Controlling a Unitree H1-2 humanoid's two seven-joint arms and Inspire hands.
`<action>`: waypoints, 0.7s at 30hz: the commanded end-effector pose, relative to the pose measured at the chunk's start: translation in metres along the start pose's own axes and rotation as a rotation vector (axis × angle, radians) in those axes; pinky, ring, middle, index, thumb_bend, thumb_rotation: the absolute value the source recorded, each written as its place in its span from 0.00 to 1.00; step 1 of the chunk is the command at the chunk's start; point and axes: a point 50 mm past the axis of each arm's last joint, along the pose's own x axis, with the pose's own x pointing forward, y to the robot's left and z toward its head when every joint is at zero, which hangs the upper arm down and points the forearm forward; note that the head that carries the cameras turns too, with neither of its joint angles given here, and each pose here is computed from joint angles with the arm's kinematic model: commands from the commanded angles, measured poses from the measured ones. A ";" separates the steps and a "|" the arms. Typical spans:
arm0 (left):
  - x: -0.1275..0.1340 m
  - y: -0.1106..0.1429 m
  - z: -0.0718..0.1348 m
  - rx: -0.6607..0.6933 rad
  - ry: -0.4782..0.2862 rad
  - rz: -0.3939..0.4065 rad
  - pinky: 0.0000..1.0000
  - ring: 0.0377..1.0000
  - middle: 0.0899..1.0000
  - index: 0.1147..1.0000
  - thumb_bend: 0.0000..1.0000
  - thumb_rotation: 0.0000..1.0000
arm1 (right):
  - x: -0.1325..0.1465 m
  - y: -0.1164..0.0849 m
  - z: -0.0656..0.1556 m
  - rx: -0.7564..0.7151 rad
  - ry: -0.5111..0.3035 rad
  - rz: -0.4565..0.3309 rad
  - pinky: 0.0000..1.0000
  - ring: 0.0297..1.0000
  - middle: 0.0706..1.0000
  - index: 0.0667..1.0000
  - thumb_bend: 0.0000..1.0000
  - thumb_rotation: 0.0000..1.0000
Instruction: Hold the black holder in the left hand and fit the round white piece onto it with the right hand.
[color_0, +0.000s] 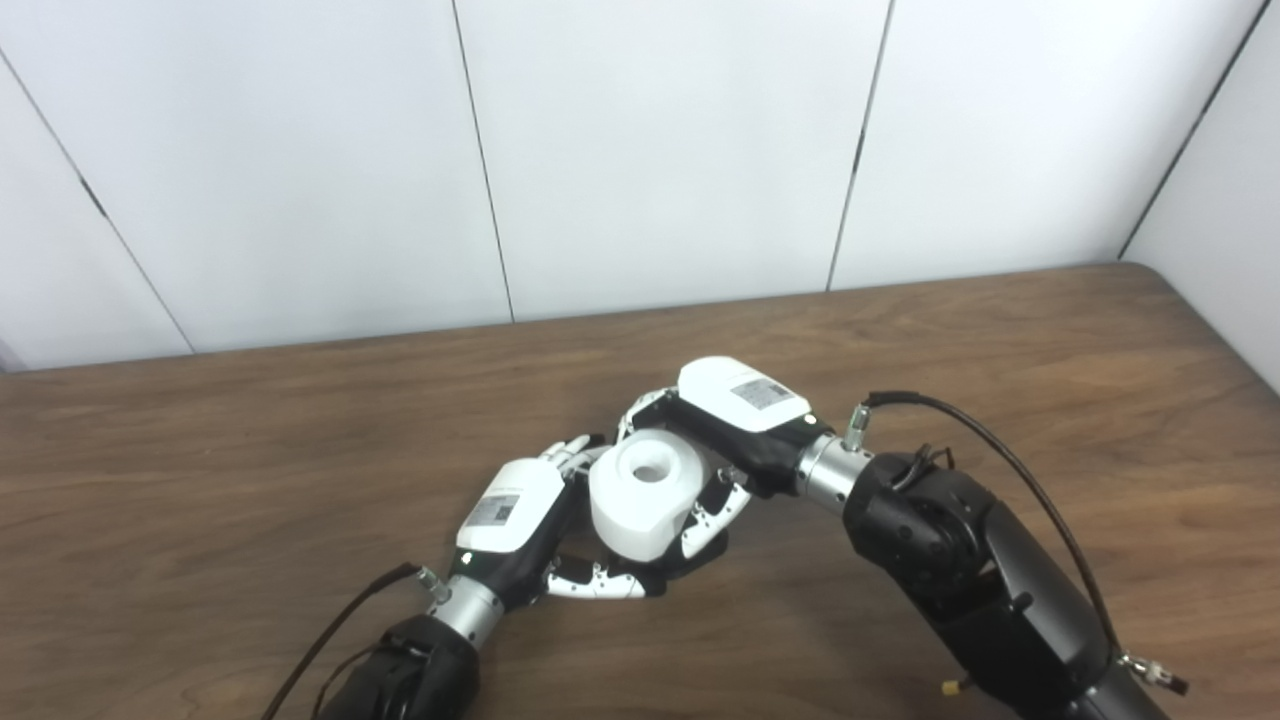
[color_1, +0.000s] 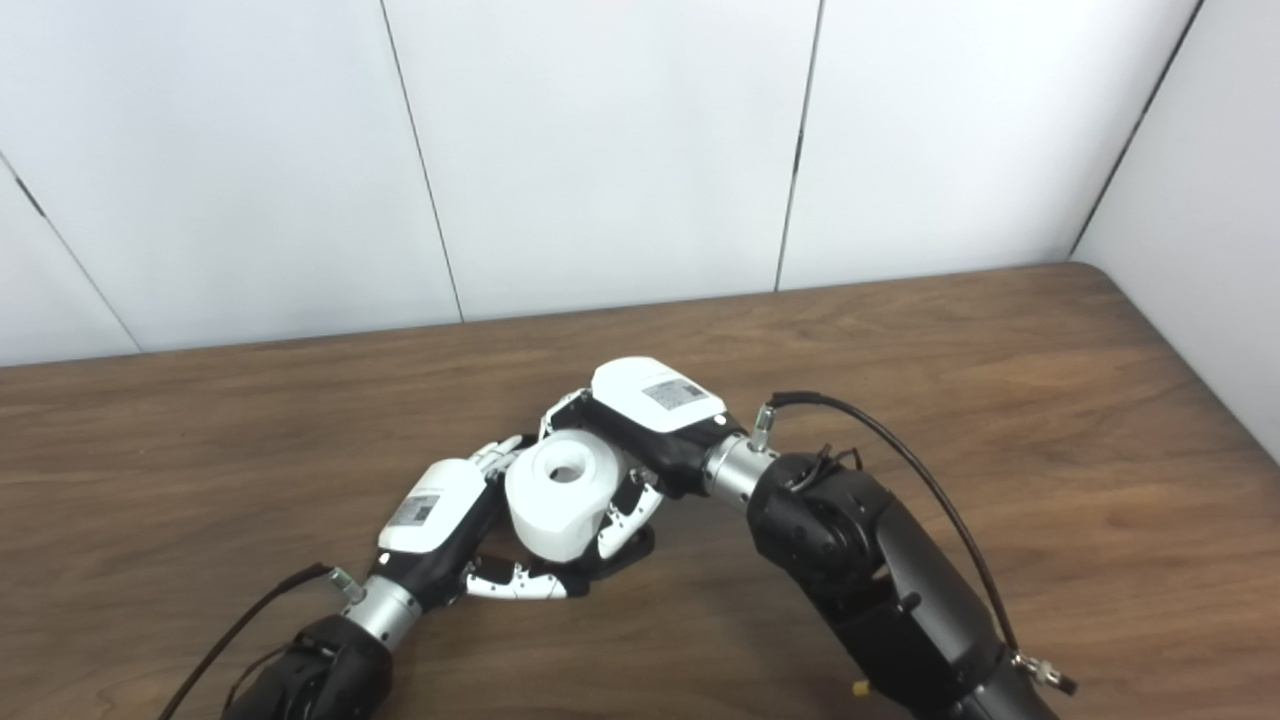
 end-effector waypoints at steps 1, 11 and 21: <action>-0.032 -0.040 -0.020 0.029 0.136 -0.188 0.92 0.93 0.85 0.42 0.52 0.05 | -0.001 -0.005 -0.006 -0.044 -0.001 0.010 0.59 0.68 0.67 0.45 0.52 0.13; -0.037 -0.036 -0.025 0.038 0.146 -0.192 0.93 0.93 0.85 0.42 0.52 0.05 | -0.004 -0.010 -0.012 -0.053 -0.011 0.014 0.58 0.67 0.66 0.45 0.52 0.13; -0.036 -0.033 -0.026 0.049 0.144 -0.190 0.93 0.93 0.84 0.42 0.52 0.05 | -0.010 -0.025 -0.010 -0.061 0.004 -0.001 0.68 0.69 0.66 0.45 0.52 0.13</action>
